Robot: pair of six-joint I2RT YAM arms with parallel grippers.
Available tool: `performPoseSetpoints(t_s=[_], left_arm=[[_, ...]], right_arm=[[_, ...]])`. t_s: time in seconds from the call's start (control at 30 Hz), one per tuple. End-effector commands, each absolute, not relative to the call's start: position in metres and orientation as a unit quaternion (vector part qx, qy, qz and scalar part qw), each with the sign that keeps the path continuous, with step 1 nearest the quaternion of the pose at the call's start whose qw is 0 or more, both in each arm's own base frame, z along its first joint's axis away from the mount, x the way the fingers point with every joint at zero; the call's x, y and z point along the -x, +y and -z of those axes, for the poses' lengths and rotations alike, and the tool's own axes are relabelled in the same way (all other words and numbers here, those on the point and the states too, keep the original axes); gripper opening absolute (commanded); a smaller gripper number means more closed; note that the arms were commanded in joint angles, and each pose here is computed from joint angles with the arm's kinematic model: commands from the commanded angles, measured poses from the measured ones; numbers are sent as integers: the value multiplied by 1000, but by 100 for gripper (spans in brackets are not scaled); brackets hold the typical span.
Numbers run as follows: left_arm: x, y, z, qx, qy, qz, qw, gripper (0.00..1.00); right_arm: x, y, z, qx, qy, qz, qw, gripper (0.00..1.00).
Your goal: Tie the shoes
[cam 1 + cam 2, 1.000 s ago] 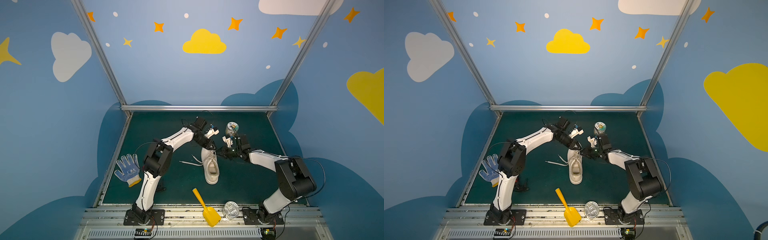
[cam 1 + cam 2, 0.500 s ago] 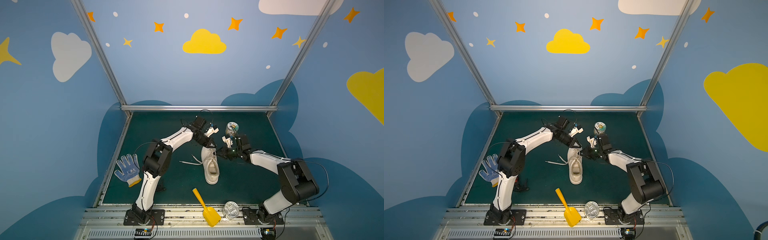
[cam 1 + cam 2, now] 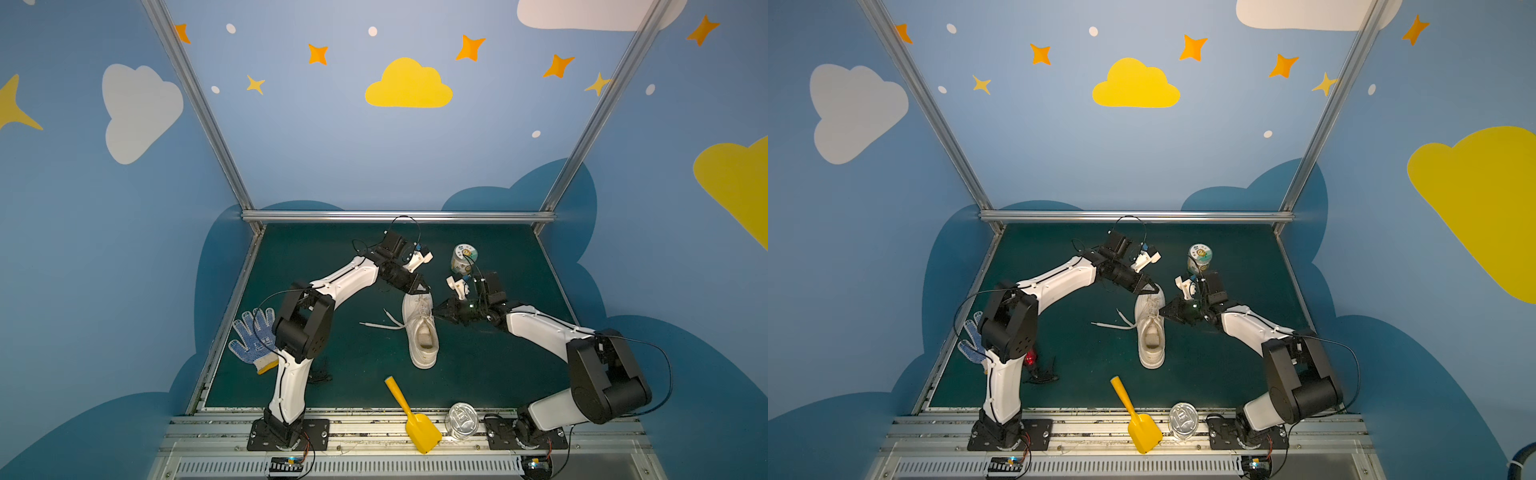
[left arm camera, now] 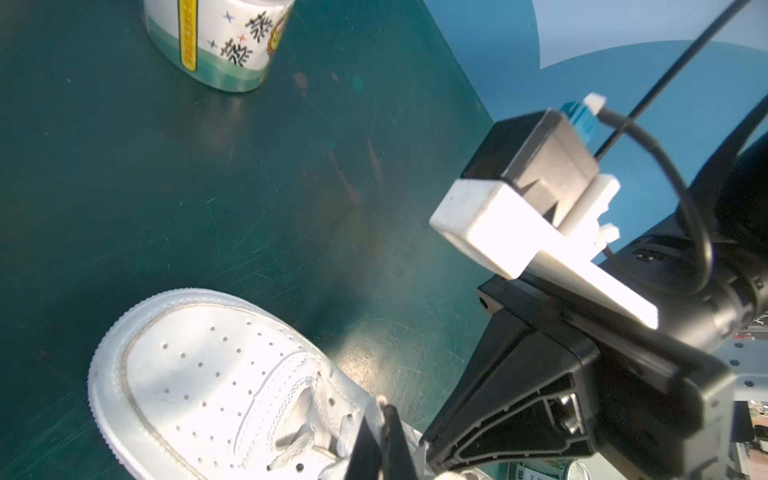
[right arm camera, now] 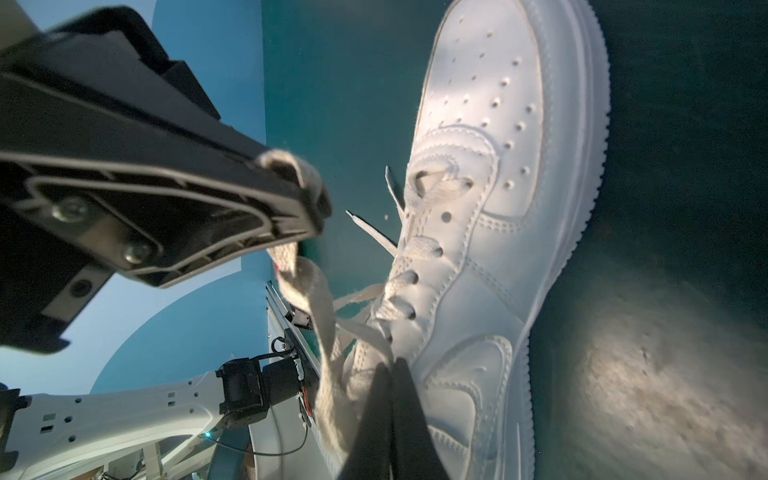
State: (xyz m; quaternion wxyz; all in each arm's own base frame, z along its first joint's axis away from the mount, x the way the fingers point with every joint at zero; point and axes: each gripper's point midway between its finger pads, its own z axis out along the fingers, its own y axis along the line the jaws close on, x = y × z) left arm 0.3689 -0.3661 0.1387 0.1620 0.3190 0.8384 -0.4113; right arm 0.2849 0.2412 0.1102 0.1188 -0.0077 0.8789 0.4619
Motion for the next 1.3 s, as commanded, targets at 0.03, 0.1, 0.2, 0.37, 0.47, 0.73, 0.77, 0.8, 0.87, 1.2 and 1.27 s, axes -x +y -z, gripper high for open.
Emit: performPoseSetpoints(t_s=[0.03, 0.1, 0.2, 0.37, 0.47, 0.73, 0.77, 0.8, 0.87, 1.2, 1.27], left_arm=[[-374, -361, -165, -320, 828, 418, 193, 3], [-374, -361, -166, -320, 827, 419, 193, 3], [-372, -360, -168, -323, 827, 421, 185, 3], [-370, -358, -170, -327, 827, 418, 186, 3], [-370, -356, -173, -327, 827, 413, 194, 3], [-371, -350, -179, -324, 829, 405, 208, 3], [-372, -349, -178, -324, 830, 404, 209, 3], [-371, -349, -178, -324, 830, 404, 208, 3], [-370, -347, -177, -324, 831, 402, 207, 3], [-373, -336, -181, -321, 836, 387, 218, 3], [-375, -333, -181, -319, 838, 383, 222, 3]], right_arm=[[-276, 232, -113, 14, 886, -448, 122, 0], [-274, 228, -113, 13, 887, -445, 122, 0], [-271, 223, -113, 10, 890, -440, 120, 0], [-266, 217, -109, 5, 894, -435, 112, 0], [-262, 214, -109, 4, 896, -431, 111, 0], [-254, 206, -107, -2, 898, -426, 108, 0], [-253, 205, -107, -2, 898, -426, 108, 0], [-252, 204, -107, -3, 899, -425, 109, 0], [-250, 201, -106, -7, 900, -422, 107, 0], [-234, 189, -97, -25, 905, -414, 96, 0], [-233, 187, -97, -29, 905, -413, 96, 0]])
